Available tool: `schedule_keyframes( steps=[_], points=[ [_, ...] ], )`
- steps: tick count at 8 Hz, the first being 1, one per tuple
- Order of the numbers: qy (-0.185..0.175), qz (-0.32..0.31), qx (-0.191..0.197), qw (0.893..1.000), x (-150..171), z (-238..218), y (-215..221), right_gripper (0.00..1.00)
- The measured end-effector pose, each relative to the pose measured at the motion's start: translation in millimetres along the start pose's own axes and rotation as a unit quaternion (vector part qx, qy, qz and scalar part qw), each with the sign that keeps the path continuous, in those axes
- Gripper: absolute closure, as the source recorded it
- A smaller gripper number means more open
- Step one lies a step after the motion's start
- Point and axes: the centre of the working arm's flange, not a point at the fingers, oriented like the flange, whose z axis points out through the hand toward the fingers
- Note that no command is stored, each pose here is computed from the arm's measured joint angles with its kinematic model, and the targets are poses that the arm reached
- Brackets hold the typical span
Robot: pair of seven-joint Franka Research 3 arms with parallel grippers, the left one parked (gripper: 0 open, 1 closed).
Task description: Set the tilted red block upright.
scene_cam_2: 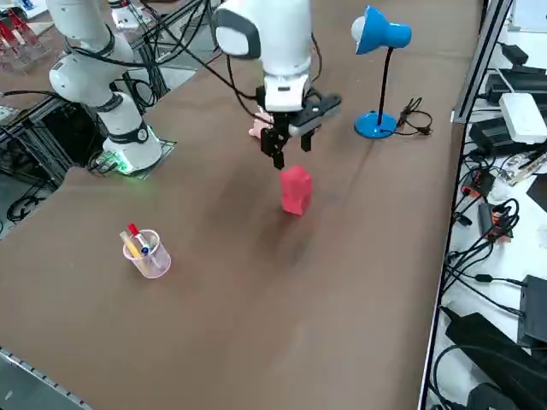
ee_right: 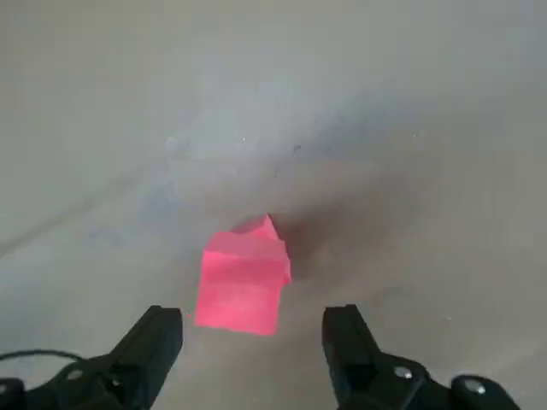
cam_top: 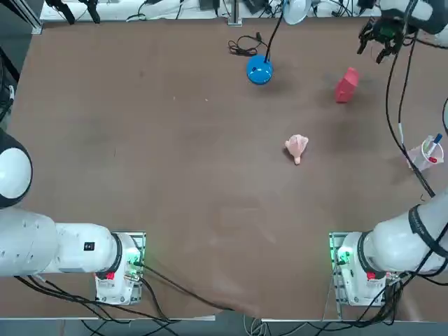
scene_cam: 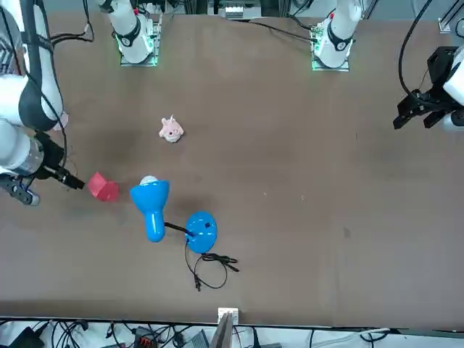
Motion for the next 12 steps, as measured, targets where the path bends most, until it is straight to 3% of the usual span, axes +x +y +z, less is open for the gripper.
schedule_keyframes(
  steps=[4, 12],
  points=[
    [-0.012, 0.078, 0.002, 0.997, -4.1, 32.0, -11.9, 0.0],
    [-0.02, 0.081, -0.005, 0.997, -5.7, 71.1, -14.4, 0.0]
  ],
)
